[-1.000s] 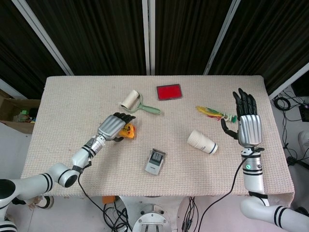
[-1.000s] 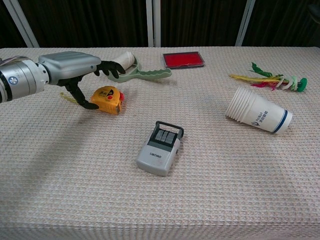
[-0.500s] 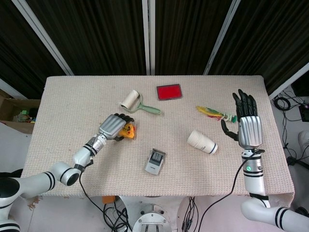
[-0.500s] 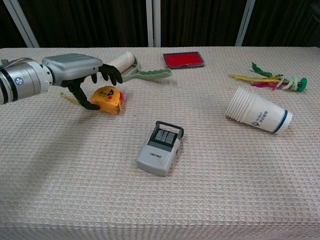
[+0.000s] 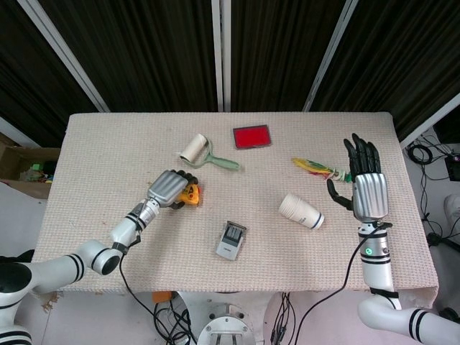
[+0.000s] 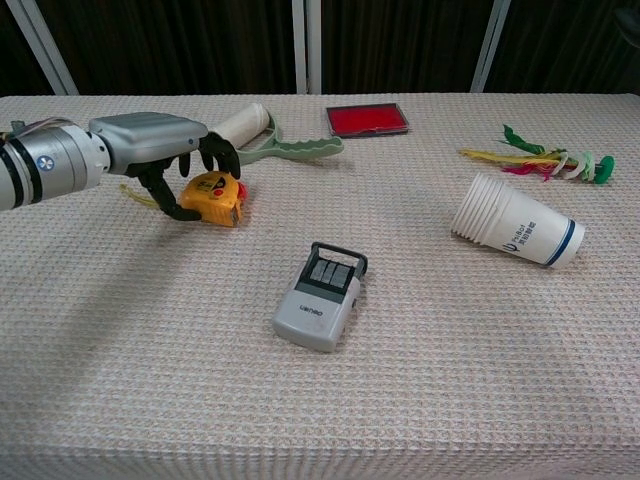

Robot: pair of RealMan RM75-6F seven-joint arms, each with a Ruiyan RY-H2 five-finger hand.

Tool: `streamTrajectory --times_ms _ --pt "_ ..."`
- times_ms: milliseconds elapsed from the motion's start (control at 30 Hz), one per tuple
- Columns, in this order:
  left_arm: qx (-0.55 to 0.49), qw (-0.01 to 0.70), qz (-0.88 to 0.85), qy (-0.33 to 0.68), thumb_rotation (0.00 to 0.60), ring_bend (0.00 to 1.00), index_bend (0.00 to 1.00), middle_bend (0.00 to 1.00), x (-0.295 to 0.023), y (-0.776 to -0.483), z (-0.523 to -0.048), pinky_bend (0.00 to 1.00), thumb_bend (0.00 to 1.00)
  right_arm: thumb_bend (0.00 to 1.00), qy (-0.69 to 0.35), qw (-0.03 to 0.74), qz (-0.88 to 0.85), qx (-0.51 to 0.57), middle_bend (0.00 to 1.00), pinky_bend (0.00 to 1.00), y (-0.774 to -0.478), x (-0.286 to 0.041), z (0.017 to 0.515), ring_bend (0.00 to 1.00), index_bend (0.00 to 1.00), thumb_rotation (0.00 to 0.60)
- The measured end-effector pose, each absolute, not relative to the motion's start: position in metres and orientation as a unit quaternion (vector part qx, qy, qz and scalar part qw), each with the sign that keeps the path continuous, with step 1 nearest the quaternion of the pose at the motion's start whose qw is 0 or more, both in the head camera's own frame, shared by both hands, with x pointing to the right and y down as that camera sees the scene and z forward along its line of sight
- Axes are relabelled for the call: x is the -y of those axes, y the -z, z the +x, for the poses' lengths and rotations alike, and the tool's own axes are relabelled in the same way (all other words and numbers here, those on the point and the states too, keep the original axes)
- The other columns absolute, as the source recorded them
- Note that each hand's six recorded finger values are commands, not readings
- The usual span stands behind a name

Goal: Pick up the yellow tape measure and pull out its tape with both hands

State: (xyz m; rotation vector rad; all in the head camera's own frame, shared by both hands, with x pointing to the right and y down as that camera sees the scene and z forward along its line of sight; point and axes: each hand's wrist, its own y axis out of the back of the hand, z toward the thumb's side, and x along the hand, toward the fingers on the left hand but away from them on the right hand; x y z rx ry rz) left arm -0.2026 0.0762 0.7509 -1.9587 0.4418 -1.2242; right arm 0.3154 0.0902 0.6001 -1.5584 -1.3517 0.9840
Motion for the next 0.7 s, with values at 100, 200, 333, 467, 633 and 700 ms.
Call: streamTrajectory --times_ms 100,200,333,467,633,700 --pt "-0.177 0.383 -0.768 0.481 0.6 0.36 0.39 0.38 -0.075 -0.751 -0.203 0.47 0.34 0.32 -0.393 0.414 -0.621 0.538 0.0 0.0 -0.601 -0.09 0.316 0.0 0.0 0.6" --pt "-0.187 0.386 -0.766 0.479 0.6 0.44 0.48 0.47 -0.074 -0.749 -0.204 0.54 0.34 0.32 -0.394 0.413 -0.622 0.537 0.0 0.0 -0.602 -0.09 0.316 0.0 0.0 0.6" --pt "-0.218 0.383 -0.766 0.468 0.6 0.51 0.56 0.55 -0.07 -0.743 -0.203 0.6 0.35 0.32 -0.395 0.414 -0.623 0.534 0.0 0.0 -0.604 -0.091 0.315 0.0 0.0 0.6" --pt "-0.261 0.349 -0.778 0.452 0.6 0.53 0.58 0.57 -0.068 -0.738 -0.203 0.61 0.34 0.32 -0.395 0.414 -0.624 0.533 0.0 0.0 -0.604 -0.091 0.313 0.0 0.0 0.6" --pt "-0.352 0.27 -0.798 0.409 0.6 0.54 0.6 0.59 -0.065 -0.721 -0.201 0.62 0.34 0.32 -0.387 0.419 -0.63 0.526 0.0 0.0 -0.603 -0.092 0.305 0.0 0.0 0.6" --pt "-0.393 0.23 -0.801 0.388 0.6 0.54 0.61 0.59 -0.065 -0.712 -0.198 0.62 0.34 0.32 -0.381 0.423 -0.636 0.521 0.0 0.0 -0.603 -0.093 0.298 0.0 0.0 0.6"
